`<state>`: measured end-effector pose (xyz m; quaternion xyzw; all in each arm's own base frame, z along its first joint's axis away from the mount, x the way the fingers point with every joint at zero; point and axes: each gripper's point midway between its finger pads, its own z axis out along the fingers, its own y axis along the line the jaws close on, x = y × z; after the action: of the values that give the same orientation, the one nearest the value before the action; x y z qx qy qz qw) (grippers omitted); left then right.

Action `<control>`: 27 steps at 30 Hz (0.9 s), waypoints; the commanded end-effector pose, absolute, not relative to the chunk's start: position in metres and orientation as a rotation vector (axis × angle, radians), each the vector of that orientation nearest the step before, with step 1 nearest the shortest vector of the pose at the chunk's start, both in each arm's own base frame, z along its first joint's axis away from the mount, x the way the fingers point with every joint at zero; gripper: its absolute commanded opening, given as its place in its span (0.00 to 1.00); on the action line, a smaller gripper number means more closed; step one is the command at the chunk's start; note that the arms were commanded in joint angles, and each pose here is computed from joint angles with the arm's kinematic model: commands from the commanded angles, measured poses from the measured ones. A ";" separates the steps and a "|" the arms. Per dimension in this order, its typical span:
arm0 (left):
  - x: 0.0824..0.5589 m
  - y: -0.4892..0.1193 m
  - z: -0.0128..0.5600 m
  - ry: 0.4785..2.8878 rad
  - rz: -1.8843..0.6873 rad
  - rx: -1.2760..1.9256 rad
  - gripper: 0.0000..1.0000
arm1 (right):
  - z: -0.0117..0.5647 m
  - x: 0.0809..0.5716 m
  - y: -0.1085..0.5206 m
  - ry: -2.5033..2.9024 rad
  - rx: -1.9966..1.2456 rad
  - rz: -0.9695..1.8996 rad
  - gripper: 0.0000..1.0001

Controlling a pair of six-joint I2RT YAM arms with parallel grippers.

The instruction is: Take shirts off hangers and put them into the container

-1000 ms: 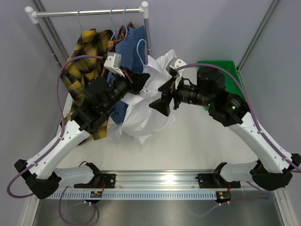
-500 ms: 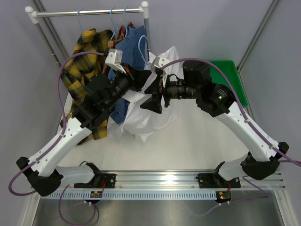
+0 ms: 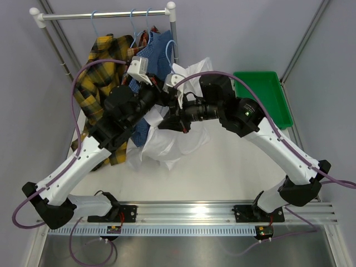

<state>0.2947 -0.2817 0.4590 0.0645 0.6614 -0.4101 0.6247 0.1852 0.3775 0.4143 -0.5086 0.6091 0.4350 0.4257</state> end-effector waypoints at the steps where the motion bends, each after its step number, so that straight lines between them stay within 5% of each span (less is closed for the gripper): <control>1: 0.306 -0.265 0.510 1.356 -0.902 0.056 0.00 | 0.421 0.157 0.380 1.495 -1.326 1.152 0.02; 17: 0.316 -0.226 0.565 1.244 -0.730 -0.048 0.00 | 0.318 0.144 0.368 1.772 -1.335 1.067 0.00; 27: 0.279 -0.202 0.541 1.385 -0.753 -0.039 0.00 | 0.293 0.224 0.313 1.939 -1.055 0.743 0.00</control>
<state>0.3091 -0.2504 0.4620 0.0415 0.7033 -0.3062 0.6402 0.1961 0.3483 0.3049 -0.4700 0.7096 0.3473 0.3935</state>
